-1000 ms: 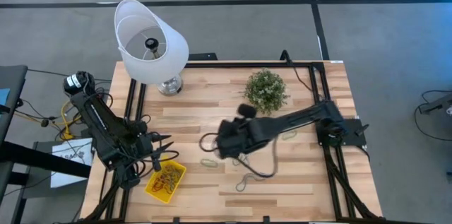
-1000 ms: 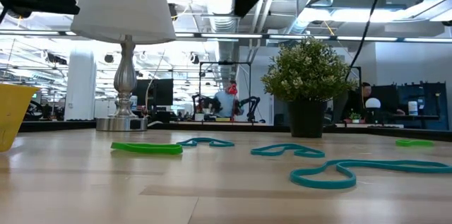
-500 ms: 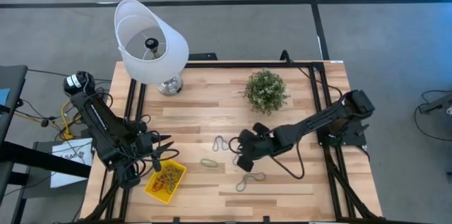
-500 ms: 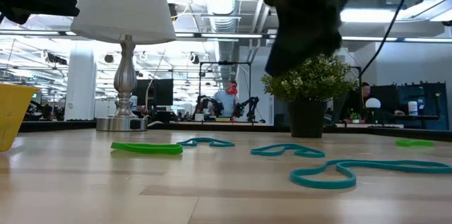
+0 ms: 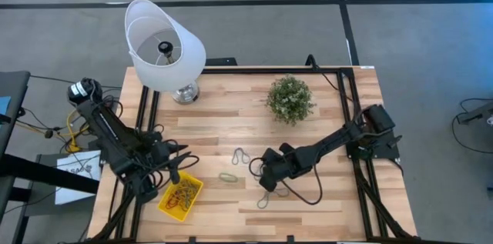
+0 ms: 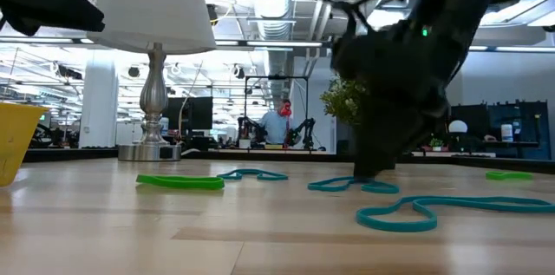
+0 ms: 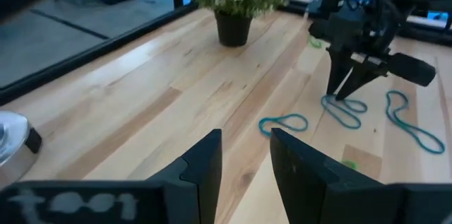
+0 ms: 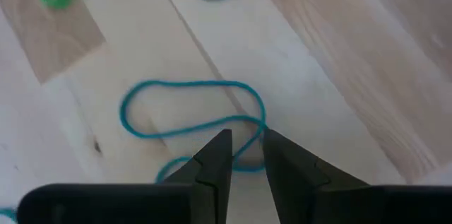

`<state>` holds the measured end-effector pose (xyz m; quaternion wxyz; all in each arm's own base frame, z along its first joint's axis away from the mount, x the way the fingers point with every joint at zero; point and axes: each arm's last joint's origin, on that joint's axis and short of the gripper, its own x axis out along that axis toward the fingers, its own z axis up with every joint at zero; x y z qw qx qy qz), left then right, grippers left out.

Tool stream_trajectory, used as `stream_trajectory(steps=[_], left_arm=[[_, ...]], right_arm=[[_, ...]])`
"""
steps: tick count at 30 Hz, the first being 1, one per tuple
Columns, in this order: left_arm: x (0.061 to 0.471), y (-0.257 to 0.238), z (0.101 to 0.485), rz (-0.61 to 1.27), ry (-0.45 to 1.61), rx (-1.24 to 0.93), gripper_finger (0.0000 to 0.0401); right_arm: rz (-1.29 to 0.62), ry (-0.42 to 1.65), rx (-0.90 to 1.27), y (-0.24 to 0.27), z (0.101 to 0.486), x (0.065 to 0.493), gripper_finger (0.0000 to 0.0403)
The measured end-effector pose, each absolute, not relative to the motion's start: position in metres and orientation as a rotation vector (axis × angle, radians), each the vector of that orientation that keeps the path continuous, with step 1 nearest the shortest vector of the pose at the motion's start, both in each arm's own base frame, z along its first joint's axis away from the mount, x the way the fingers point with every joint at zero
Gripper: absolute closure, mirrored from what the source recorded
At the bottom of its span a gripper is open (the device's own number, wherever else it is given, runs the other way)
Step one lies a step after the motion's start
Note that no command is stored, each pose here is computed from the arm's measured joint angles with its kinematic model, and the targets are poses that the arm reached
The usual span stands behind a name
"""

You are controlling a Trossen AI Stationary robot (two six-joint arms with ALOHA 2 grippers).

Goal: Pick and place items into bin
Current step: Put the center blue rubberband into the yellow bin

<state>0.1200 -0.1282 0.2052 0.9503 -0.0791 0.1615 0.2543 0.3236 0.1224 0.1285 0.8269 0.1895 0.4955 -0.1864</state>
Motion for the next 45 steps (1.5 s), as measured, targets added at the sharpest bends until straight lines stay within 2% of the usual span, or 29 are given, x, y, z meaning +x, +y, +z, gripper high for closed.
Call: stream_trajectory(steps=[11,17,22,24,28,33,36,39,45], left_arm=[[0.125,-0.124,0.204,0.546,0.374,-0.183,0.0292],[0.125,-0.124,0.204,0.545,0.377,-0.183,0.0292],[0.125,-0.124,0.204,0.545,0.377,-0.182,0.0292],[0.125,-0.124,0.204,0.545,0.375,-0.18,0.0292],[0.125,-0.124,0.204,0.544,0.376,-0.17,0.0292],[0.125,-0.123,0.205,0.55,0.346,-0.139,0.0292],[0.125,-0.122,0.207,0.568,0.276,-0.102,0.0292],[0.126,-0.122,0.209,0.585,0.215,-0.087,0.0292],[0.126,-0.122,0.209,0.585,0.216,-0.108,0.0292]], right_arm=[[-0.403,1.071,0.413,0.119,0.123,0.328,0.0331],[-0.425,1.076,0.387,0.121,0.112,0.331,0.039],[-0.381,1.041,0.324,0.123,0.124,0.339,0.0399],[-0.289,0.942,0.307,0.128,0.14,0.353,0.04],[-0.084,0.559,0.288,0.138,0.194,0.384,0.0401],[0.064,0.268,0.25,0.143,0.222,0.414,0.0402],[0.113,0.19,0.229,0.148,0.225,0.435,0.0402],[0.151,0.196,0.207,0.154,0.215,0.461,0.0402],[0.228,0.157,0.206,0.168,0.199,0.517,0.0402]])
